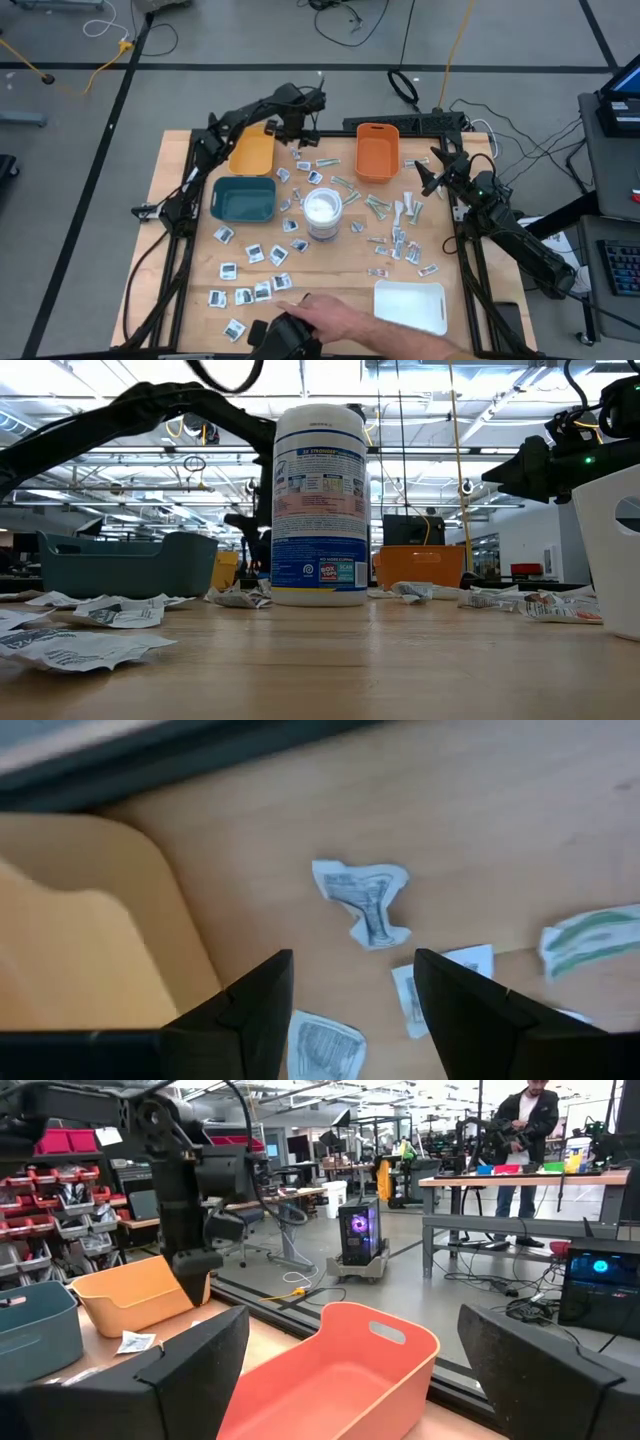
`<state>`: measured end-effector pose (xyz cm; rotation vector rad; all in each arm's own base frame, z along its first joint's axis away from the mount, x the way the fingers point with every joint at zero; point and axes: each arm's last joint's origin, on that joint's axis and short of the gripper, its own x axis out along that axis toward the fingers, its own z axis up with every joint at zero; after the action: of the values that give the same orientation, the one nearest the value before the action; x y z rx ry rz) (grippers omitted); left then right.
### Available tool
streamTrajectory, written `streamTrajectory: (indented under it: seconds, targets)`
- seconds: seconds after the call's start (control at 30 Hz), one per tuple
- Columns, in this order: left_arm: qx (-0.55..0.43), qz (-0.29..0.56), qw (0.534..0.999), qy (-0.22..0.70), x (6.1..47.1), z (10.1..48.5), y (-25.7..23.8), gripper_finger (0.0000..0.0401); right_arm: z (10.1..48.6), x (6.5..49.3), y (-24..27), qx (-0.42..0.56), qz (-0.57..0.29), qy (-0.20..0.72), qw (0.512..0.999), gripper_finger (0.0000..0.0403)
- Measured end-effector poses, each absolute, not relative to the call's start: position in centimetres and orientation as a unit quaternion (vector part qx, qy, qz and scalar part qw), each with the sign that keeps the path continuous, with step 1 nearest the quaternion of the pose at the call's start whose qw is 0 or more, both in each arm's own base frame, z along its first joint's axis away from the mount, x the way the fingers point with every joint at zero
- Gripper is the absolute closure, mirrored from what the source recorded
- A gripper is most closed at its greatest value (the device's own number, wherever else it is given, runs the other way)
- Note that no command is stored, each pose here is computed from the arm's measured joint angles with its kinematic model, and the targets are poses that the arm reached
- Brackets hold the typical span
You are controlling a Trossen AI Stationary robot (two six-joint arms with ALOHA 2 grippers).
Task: Pick & Place First Aid Supplies
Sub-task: Put the blue pad into the blue bin
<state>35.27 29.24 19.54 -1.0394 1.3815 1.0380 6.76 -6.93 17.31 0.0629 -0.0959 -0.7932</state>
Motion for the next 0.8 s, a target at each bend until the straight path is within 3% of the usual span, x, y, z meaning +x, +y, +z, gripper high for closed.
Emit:
streamTrajectory:
  seconds: [0.67, 0.8]
  targets:
    - [-0.446, 0.413, 0.542, 0.580, 34.9, 15.3, 29.4, 0.0191, 17.3, 6.8, -6.9, 0.031, -0.386, -0.047, 0.921, 0.0046]
    - [-0.456, 0.400, 0.546, 0.577, 35.1, 15.0, 29.3, 0.0229, 17.3, 6.8, -6.9, 0.031, -0.386, -0.047, 0.921, 0.0046]
